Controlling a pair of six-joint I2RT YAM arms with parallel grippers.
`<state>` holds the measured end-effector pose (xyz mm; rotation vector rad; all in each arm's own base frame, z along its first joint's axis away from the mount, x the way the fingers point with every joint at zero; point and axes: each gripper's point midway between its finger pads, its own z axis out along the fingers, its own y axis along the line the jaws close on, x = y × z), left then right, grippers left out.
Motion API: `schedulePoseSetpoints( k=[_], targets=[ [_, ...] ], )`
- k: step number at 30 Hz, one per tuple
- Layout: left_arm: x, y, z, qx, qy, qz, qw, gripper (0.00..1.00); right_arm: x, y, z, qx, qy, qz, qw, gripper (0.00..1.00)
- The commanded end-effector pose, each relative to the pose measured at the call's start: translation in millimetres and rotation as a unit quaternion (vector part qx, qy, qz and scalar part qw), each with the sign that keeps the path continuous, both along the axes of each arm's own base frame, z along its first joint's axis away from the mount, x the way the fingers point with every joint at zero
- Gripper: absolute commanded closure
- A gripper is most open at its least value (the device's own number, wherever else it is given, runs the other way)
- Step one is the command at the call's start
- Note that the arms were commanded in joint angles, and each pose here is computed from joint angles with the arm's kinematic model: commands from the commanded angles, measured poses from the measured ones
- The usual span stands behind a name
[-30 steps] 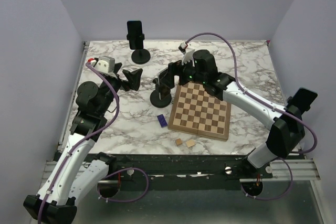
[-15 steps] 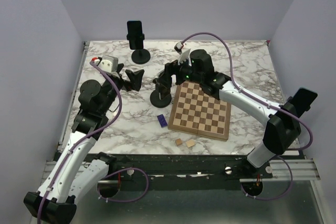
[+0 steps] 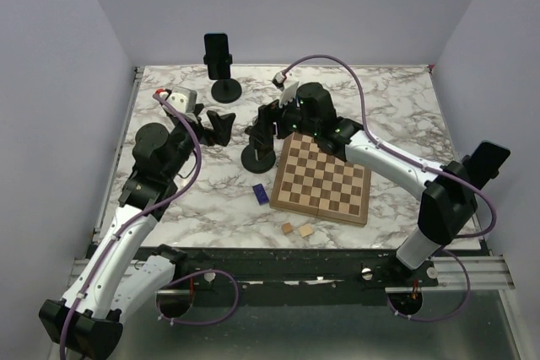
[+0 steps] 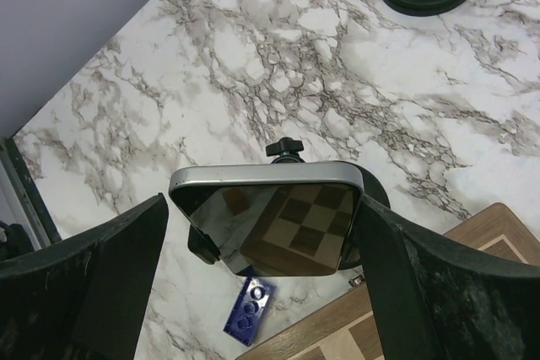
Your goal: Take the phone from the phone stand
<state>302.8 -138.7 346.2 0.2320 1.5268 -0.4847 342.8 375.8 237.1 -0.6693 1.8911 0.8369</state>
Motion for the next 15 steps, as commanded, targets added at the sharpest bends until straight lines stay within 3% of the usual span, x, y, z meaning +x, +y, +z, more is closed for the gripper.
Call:
schedulePoseSetpoints(
  k=[1, 8, 12, 15],
  targets=[
    [-1.4, -5.5, 10.5, 0.004, -0.010, -0.013, 1.000, 0.04, 10.9, 4.8, -0.9, -0.011, -0.019, -0.020, 1.000, 0.04],
    [0.3, -12.4, -1.0, 0.014, 0.014, -0.026, 0.999, 0.08, 17.5, 7.7, -10.2, -0.017, -0.006, -0.032, 0.999, 0.07],
    [0.5, -15.6, -3.5, 0.018, 0.017, -0.031, 0.999, 0.11, 19.1, 8.4, -8.1, -0.010, -0.004, -0.037, 0.999, 0.22],
    [1.4, -16.5, -5.1, 0.019, 0.019, -0.031, 0.999, 0.12, 22.9, 4.9, -4.2, -0.005, -0.001, -0.058, 0.998, 0.39]
  ],
)
